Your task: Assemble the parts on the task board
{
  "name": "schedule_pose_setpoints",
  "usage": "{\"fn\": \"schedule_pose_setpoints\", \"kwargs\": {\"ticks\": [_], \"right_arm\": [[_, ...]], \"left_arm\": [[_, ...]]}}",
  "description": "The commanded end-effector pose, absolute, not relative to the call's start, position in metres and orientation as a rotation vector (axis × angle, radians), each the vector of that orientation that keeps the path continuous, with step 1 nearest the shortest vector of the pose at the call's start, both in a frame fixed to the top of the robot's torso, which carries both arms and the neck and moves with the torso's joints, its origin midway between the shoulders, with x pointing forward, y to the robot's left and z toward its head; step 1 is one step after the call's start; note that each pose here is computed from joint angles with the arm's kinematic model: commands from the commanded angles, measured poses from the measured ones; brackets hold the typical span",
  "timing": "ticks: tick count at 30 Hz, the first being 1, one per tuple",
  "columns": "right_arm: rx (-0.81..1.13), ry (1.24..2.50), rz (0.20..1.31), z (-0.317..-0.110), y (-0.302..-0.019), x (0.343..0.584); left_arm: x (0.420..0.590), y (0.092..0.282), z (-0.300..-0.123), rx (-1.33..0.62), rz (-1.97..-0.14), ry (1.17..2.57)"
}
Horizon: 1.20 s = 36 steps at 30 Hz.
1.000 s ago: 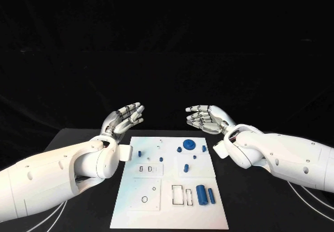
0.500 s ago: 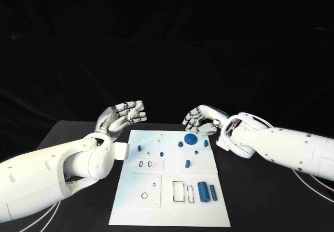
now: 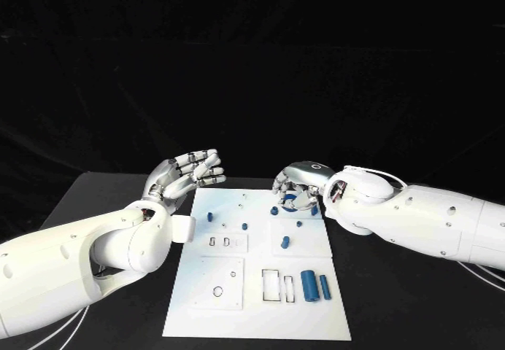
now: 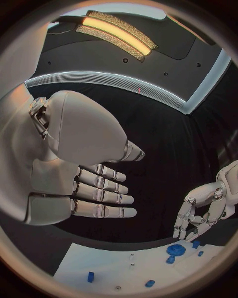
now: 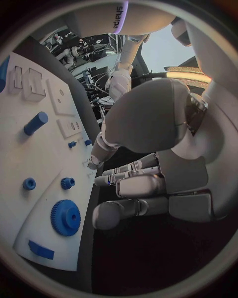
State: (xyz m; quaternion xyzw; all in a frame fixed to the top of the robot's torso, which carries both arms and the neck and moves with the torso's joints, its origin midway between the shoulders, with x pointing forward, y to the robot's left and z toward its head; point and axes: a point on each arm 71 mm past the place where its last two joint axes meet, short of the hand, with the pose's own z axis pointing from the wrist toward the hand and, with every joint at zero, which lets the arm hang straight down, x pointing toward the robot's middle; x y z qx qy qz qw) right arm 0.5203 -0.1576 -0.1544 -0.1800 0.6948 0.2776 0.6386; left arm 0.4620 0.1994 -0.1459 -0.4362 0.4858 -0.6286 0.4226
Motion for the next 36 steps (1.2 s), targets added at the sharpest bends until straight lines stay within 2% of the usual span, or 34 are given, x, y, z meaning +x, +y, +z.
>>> {"fn": "schedule_pose_setpoints", "kwargs": {"ticks": [1, 8, 36], "right_arm": [[-0.473, 1.606, 0.525, -0.157, -0.157, 0.522], [-0.484, 1.623, 0.492, -0.161, -0.154, 0.523], [-0.508, 1.654, 0.476, -0.172, -0.144, 0.526]], "left_arm": [[0.460, 0.196, -0.143, -1.086, -1.618, 1.217], [0.457, 0.195, -0.141, -1.087, -1.625, 1.222], [0.455, 0.197, -0.137, -1.087, -1.624, 1.223]]}}
